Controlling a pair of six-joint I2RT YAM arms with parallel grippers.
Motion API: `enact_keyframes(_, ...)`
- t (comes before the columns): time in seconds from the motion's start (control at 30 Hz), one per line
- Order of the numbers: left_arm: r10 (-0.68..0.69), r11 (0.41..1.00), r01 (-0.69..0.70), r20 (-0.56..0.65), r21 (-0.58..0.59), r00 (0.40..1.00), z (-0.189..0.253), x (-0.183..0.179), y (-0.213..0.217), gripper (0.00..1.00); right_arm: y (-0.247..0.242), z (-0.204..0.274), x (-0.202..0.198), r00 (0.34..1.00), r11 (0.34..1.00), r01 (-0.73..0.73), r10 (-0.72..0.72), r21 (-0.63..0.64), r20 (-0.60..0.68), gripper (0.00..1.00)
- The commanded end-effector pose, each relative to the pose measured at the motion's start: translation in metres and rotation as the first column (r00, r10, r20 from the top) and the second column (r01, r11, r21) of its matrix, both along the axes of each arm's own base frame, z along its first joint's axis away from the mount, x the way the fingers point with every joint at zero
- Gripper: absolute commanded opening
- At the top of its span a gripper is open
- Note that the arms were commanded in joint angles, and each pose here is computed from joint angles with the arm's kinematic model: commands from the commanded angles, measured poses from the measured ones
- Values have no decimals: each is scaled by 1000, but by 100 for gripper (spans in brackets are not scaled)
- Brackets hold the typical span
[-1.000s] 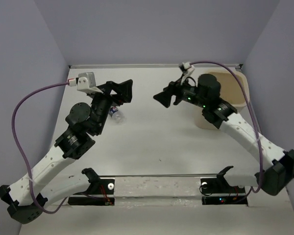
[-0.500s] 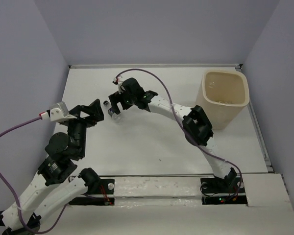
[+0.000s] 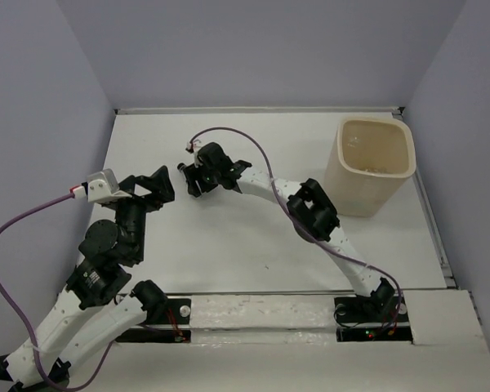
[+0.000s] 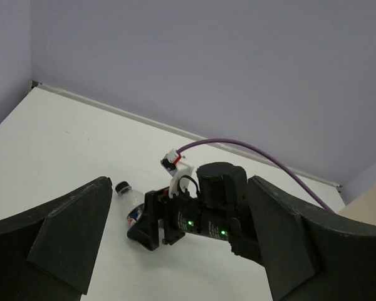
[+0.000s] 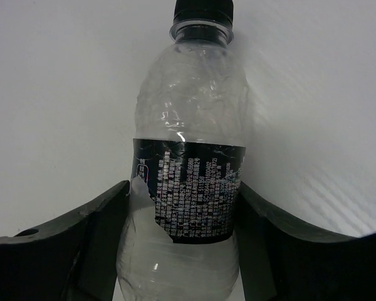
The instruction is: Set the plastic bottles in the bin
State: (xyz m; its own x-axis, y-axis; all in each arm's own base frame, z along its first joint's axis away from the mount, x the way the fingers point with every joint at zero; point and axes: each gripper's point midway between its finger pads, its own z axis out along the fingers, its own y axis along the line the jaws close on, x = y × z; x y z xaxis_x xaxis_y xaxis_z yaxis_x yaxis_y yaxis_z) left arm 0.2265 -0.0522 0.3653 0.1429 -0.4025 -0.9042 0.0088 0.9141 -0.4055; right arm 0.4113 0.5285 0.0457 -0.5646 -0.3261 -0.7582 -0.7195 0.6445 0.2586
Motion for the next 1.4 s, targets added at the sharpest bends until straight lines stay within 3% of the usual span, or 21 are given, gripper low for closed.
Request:
enact_keyframes(0.0, 11, 1000, -10, 44, -23, 999, 12, 1, 2, 99, -15, 165, -2, 968, 967, 45, -103, 249, 227, 25)
enact_keyframes(0.07, 6, 1000, -6, 38, -17, 999, 10, 3, 0, 99, -39, 206, -9, 944, 958, 70, -154, 278, 291, 24)
enact_keyframes(0.1, 5, 1000, -4, 36, -15, 999, 9, 4, -1, 99, -60, 199, -15, 936, 964, 108, -181, 242, 303, 22)
enact_keyframes(0.13, -6, 1000, 6, 28, -3, 1000, 7, 6, -4, 99, -85, 265, -25, 888, 944, 106, -231, 312, 398, 22)
enact_keyframes(0.2, -35, 999, 35, 18, 12, 999, 5, 9, -12, 99, -158, 308, -30, 800, 920, 219, -361, 326, 480, 20)
enact_keyframes(0.27, -62, 998, 62, 16, 22, 998, 5, 11, -18, 99, -222, 333, -30, 708, 873, 339, -483, 352, 515, 20)
enact_keyframes(0.3, -94, 995, 93, 19, 36, 995, 6, 12, -24, 99, -254, 319, -31, 684, 860, 396, -511, 323, 521, 19)
enact_keyframes(0.33, -109, 993, 108, 19, 44, 994, 6, 12, -27, 99, -317, 358, -38, 575, 783, 469, -621, 408, 532, 19)
enact_keyframes(0.43, -164, 984, 163, 10, 65, 986, 4, 16, -40, 99, -406, 360, -51, 439, 672, 591, -732, 446, 521, 17)
enact_keyframes(0.47, -170, 983, 169, 9, 71, 985, 3, 17, -41, 99, -445, 375, -63, 342, 602, 634, -782, 486, 522, 17)
enact_keyframes(0.6, -210, 973, 210, -12, 92, 978, -1, 22, -52, 99, -496, 354, -74, 224, 485, 766, -817, 422, 532, 17)
enact_keyframes(0.83, -204, 975, 204, -8, 87, 979, -2, 23, -48, 99, -521, 306, -65, 187, 385, 858, -850, 340, 492, 22)
enact_keyframes(0.9, -204, 975, 204, -10, 88, 979, -2, 23, -49, 99, -519, 302, -66, 200, 388, 857, -856, 338, 478, 53)
enact_keyframes(0.97, -210, 974, 210, -5, 87, 978, 0, 22, -49, 99, -520, 307, -69, 199, 383, 855, -864, 349, 462, 95)
enact_keyframes(1.03, -209, 974, 208, -2, 84, 978, 1, 22, -49, 99, -520, 321, -75, 200, 387, 846, -868, 366, 455, 100)
enact_keyframes(1.23, -207, 975, 206, 2, 84, 978, 1, 21, -47, 99, -510, 362, -90, 251, 454, 783, -856, 424, 453, 100)
enact_keyframes(1.33, -218, 973, 217, 5, 83, 976, 2, 21, -49, 99, -496, 389, -106, 314, 516, 701, -843, 493, 437, 100)
enact_keyframes(1.37, -220, 972, 219, 9, 84, 975, 3, 21, -49, 99, -478, 397, -112, 394, 586, 627, -807, 513, 440, 99)
